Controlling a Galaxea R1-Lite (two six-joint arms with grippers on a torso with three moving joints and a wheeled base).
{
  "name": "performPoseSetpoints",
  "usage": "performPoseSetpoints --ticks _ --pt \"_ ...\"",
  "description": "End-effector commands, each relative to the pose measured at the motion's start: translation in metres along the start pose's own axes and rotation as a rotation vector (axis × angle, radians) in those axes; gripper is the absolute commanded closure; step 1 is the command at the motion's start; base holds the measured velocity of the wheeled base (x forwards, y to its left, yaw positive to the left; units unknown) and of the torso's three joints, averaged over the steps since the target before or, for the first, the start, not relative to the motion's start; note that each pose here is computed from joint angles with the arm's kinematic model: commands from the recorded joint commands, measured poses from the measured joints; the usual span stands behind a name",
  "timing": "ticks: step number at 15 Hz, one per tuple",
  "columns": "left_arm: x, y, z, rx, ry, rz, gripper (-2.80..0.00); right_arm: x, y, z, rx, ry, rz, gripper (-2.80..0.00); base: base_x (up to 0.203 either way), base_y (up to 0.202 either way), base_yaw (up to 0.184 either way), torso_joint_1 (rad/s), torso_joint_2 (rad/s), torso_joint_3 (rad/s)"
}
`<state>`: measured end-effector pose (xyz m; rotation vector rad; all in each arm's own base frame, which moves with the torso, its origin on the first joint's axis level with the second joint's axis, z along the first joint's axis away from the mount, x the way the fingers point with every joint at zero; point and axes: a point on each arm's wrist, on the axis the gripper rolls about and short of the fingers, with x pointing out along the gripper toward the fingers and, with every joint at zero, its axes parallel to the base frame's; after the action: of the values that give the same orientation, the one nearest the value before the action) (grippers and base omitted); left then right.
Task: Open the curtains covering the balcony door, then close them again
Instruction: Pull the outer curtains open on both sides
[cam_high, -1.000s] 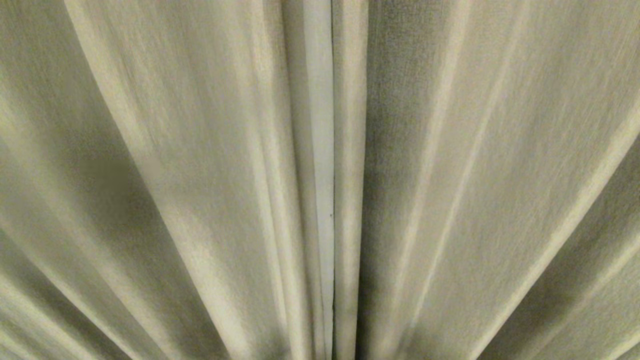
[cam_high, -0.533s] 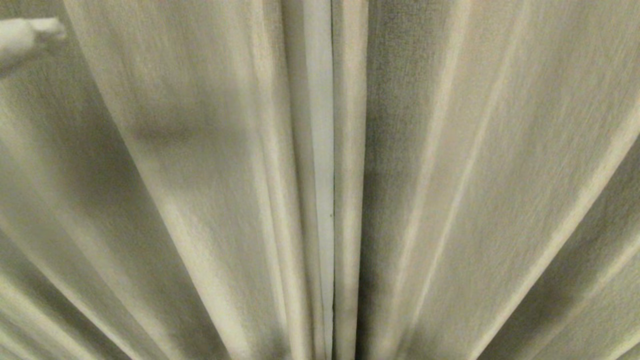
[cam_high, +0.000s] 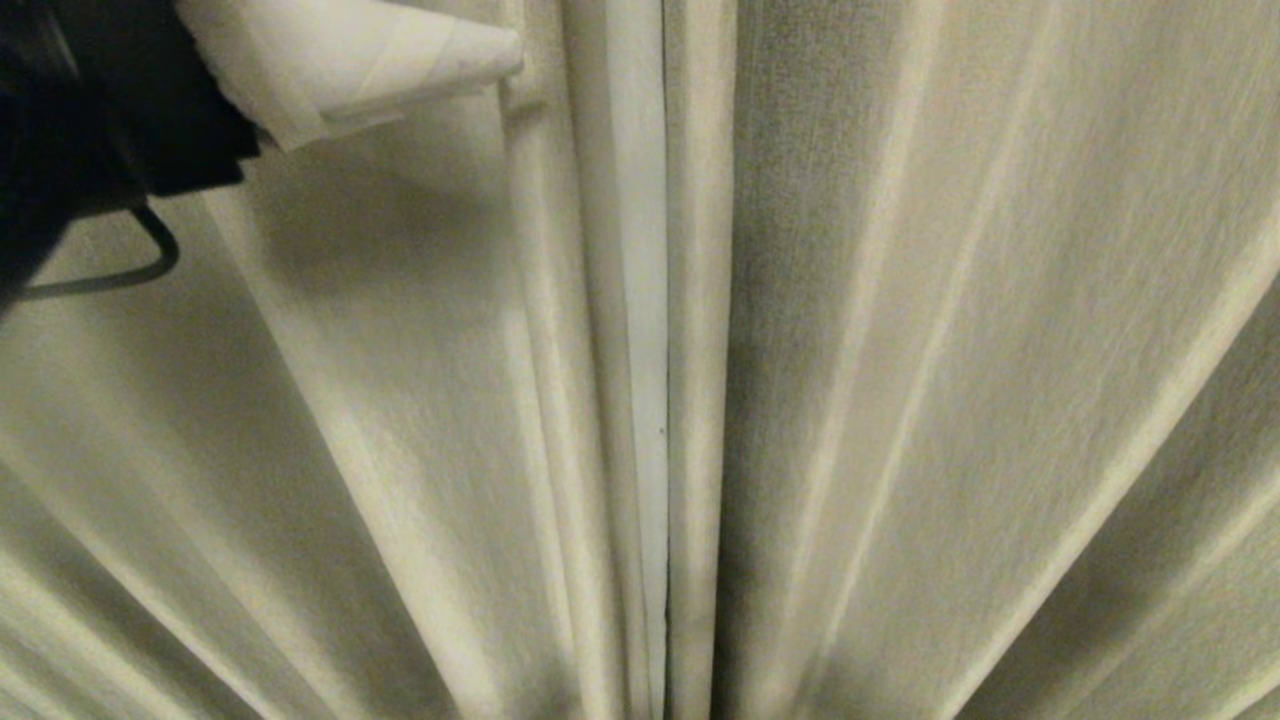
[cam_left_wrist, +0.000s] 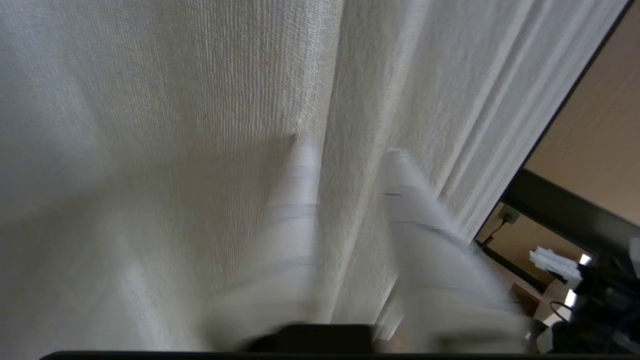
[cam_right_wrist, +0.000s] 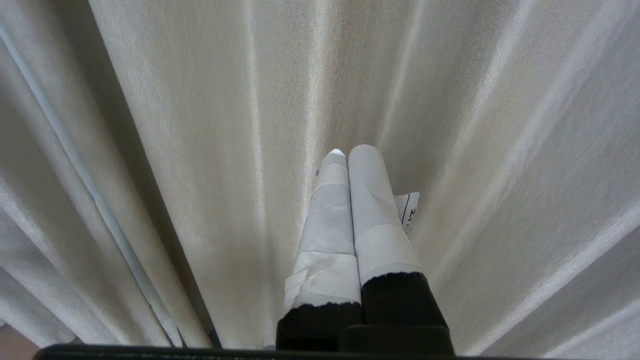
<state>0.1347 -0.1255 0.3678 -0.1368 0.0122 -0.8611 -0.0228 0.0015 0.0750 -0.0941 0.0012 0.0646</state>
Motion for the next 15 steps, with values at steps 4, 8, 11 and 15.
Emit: performPoseSetpoints --ticks 4,8,11,15 --pt "0.007 0.002 0.001 0.026 0.000 0.067 -2.80 0.000 0.000 0.000 -0.001 0.000 0.002 0.00 0.000 0.000 0.000 0.000 0.00 0.000" --pt "-0.004 0.000 0.004 0.060 0.011 0.146 -2.80 0.000 0.000 0.000 -0.001 0.000 0.001 0.00 0.000 0.000 0.000 0.000 0.00 0.000" --pt "-0.010 -0.004 0.009 0.085 0.026 0.188 -2.80 0.000 0.000 0.000 -0.001 0.000 0.000 0.00 0.000 0.000 0.000 0.000 0.00 0.000" --pt "-0.014 -0.017 0.014 0.098 0.060 0.262 -2.80 0.000 0.000 0.000 -0.001 0.000 0.000 0.00 0.000 0.000 0.000 0.000 0.00 0.000"
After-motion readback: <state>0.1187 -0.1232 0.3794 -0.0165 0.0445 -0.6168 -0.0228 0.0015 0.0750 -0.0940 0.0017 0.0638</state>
